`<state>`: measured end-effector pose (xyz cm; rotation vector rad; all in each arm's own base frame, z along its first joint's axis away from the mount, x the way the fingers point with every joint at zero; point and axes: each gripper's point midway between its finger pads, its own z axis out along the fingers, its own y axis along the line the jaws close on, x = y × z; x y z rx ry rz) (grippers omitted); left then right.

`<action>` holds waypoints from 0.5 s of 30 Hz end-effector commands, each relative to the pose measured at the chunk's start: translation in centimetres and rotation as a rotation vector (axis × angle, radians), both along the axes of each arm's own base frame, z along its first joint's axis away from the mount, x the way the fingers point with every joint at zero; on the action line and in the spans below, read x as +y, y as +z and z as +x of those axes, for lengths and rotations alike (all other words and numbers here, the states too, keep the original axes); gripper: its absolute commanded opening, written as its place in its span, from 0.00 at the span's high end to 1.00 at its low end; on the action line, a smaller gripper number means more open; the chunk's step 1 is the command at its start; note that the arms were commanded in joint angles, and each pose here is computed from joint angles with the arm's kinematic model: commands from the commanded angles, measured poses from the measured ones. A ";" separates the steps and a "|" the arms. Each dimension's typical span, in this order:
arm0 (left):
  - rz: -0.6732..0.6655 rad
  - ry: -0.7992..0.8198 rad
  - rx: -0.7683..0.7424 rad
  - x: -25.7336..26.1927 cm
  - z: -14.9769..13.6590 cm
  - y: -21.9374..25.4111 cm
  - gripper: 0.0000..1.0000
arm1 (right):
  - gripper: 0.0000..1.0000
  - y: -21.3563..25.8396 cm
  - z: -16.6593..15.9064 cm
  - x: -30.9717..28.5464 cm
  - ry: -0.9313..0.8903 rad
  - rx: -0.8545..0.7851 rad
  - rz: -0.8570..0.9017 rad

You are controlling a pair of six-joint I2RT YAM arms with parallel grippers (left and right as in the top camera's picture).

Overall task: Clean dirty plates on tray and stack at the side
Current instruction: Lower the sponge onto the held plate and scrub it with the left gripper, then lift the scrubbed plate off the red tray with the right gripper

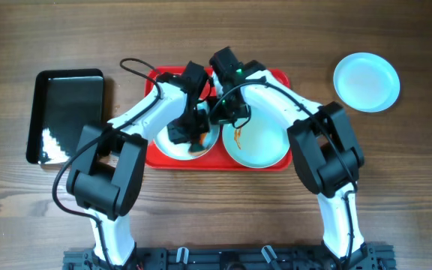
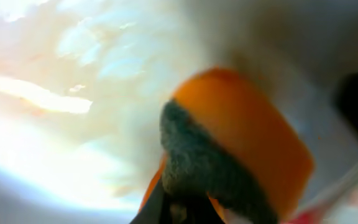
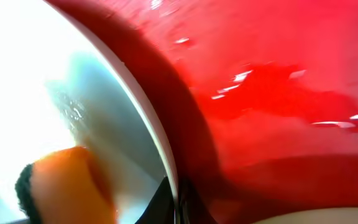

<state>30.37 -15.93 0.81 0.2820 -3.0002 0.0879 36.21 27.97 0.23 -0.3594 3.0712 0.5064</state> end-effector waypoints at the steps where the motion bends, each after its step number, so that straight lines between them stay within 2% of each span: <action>1: 0.345 -0.007 -0.010 7.7 0.1 -1.0 0.96 | 0.96 -2.5 -0.4 -1.3 -0.014 0.022 -0.071; 4: 0.461 0.018 -0.060 10.7 1.4 -0.4 0.96 | 0.96 -2.5 -0.3 -1.3 -0.015 0.022 -0.071; 8: 0.587 0.128 -0.146 13.8 3.3 1.0 0.96 | 0.96 -2.3 -0.2 -1.3 -0.020 0.017 -0.067; 12: 0.563 0.198 -0.212 14.0 5.5 2.6 0.96 | 0.96 -1.5 0.2 -1.0 -0.032 -0.003 -0.053; 15: 0.464 0.229 -0.265 12.4 7.0 5.0 0.96 | 0.96 0.3 1.0 -0.5 -0.039 -0.038 -0.030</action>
